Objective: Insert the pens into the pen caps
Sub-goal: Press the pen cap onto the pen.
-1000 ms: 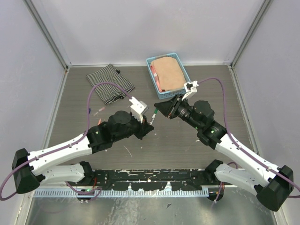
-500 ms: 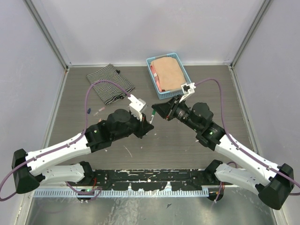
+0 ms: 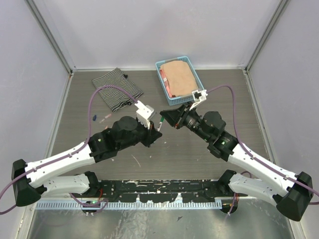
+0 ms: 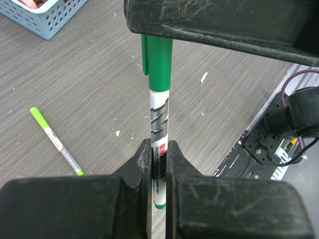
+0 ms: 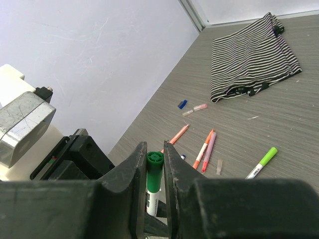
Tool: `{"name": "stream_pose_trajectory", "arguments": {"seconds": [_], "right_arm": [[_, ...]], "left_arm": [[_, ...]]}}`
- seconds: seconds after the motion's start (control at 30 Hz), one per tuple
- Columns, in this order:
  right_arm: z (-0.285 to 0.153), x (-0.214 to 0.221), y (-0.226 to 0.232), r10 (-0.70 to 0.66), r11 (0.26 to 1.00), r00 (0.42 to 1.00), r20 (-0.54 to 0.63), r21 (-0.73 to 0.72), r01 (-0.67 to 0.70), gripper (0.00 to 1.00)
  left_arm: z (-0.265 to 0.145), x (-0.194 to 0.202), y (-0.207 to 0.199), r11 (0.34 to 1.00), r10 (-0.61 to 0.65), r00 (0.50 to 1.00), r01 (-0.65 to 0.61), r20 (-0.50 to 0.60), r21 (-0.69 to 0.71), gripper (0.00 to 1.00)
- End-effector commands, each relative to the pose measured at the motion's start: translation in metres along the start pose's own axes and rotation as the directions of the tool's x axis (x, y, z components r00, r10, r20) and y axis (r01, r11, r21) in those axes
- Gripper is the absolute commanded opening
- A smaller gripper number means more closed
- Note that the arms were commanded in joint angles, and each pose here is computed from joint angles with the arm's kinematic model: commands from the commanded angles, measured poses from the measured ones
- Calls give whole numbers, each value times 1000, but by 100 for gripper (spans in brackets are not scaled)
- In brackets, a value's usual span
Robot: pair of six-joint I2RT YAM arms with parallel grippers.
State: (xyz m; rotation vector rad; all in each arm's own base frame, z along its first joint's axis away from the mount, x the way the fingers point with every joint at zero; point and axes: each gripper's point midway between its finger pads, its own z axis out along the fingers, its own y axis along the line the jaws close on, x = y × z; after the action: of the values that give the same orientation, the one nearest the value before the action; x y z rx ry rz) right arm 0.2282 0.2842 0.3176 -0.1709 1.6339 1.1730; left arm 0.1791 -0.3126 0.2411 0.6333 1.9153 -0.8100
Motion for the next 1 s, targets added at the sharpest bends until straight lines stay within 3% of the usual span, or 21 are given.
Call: {"name": "stream_pose_trajectory", "arguments": {"seconds": [0.0, 0.5, 0.97], "right_arm": [[-10, 47, 10, 28, 998, 986, -164, -59, -38, 0], [-22, 95, 5, 66, 997, 960, -272, -29, -77, 0], [-34, 125, -3, 49, 999, 938, -342, 7, -50, 0]], "left_arm": [[-22, -96, -19, 999, -7, 955, -7, 295, 47, 0], [-38, -139, -31, 997, 6, 915, -38, 403, 71, 0], [-40, -150, -34, 996, 14, 904, -50, 427, 73, 0]]}}
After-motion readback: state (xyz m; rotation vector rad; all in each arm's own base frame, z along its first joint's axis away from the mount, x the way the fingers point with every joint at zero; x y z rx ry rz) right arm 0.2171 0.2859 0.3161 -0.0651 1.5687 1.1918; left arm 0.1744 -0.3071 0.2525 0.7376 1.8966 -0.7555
